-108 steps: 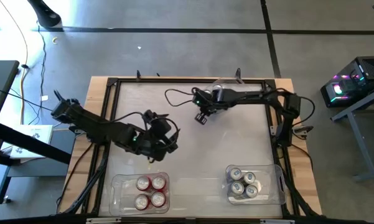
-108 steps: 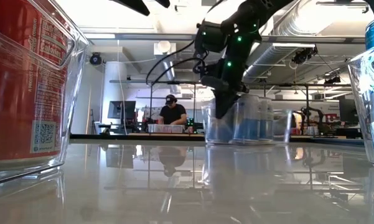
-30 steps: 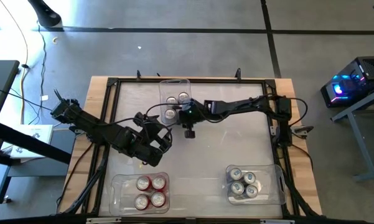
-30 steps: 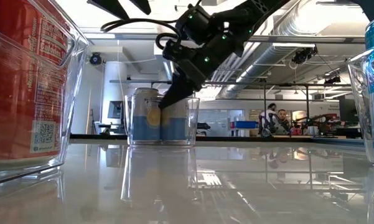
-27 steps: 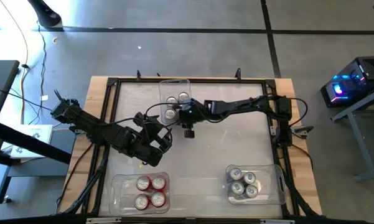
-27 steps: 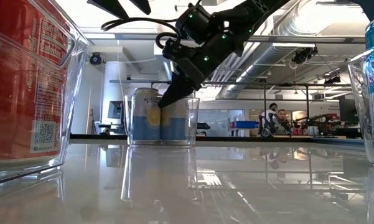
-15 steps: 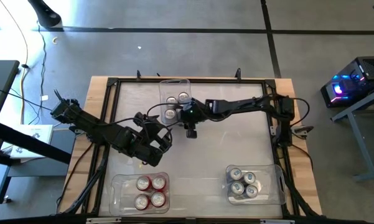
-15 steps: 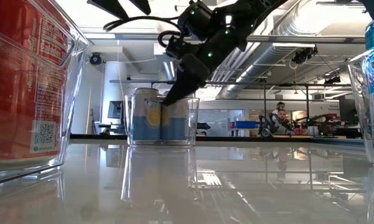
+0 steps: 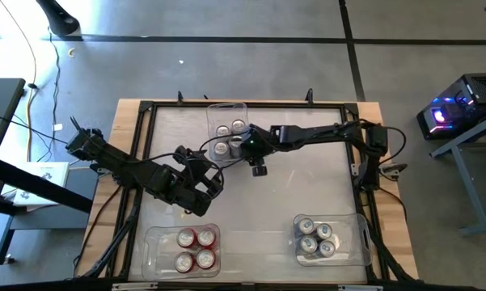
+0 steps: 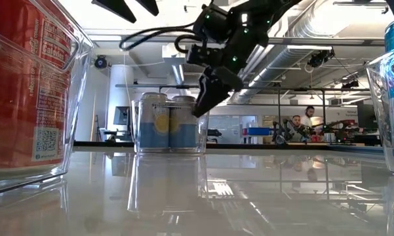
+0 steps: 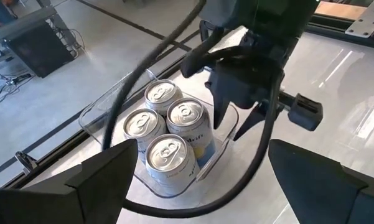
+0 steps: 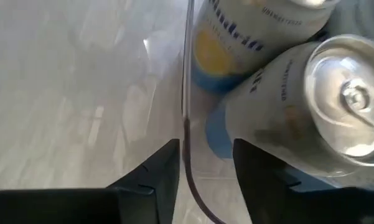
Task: Sort soda cans
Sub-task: Move the top right transparent bin to the top center of the table
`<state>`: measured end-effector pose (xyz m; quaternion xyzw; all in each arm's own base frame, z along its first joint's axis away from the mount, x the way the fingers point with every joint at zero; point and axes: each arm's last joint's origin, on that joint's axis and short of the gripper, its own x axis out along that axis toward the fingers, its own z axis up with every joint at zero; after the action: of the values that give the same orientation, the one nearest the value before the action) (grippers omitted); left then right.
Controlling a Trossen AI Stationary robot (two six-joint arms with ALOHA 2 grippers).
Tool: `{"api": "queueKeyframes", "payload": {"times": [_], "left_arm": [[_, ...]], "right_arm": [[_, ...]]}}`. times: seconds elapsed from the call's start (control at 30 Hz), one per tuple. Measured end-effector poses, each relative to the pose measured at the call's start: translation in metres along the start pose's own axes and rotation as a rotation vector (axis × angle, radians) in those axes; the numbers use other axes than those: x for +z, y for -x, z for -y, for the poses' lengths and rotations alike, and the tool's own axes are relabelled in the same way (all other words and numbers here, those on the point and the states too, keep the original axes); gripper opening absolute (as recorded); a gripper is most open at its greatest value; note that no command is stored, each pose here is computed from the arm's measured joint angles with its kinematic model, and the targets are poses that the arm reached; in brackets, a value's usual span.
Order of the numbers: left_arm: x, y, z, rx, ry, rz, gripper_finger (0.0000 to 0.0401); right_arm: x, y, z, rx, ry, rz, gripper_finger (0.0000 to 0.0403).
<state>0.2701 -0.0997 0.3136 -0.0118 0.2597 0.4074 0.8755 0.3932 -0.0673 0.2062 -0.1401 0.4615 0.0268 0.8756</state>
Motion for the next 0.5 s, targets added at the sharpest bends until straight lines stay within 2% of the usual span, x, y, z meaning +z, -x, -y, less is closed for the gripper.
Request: {"api": "queueKeyframes", "payload": {"times": [0.1, 0.3, 0.37, 0.5], "left_arm": [[0.0001, 0.0, -0.0001, 0.0, 0.0, 0.0, 0.0355], [0.0001, 0.0, 0.0, 0.0, 0.001, 0.001, 0.0355], [0.0001, 0.0, 0.0, 0.0, 0.001, 0.001, 0.0355], [0.0001, 0.0, 0.0, 0.0, 0.001, 0.001, 0.0355]], "right_arm": [[0.0008, 0.0, -0.0008, 0.004, 0.001, 0.006, 0.0119], [0.003, 0.0, -0.005, 0.032, -0.028, 0.021, 0.0021], [0.0047, 0.0, -0.0063, 0.029, -0.046, 0.03, 0.0009], [0.0069, -0.0001, -0.0076, 0.023, -0.099, 0.046, 0.0016]]}}
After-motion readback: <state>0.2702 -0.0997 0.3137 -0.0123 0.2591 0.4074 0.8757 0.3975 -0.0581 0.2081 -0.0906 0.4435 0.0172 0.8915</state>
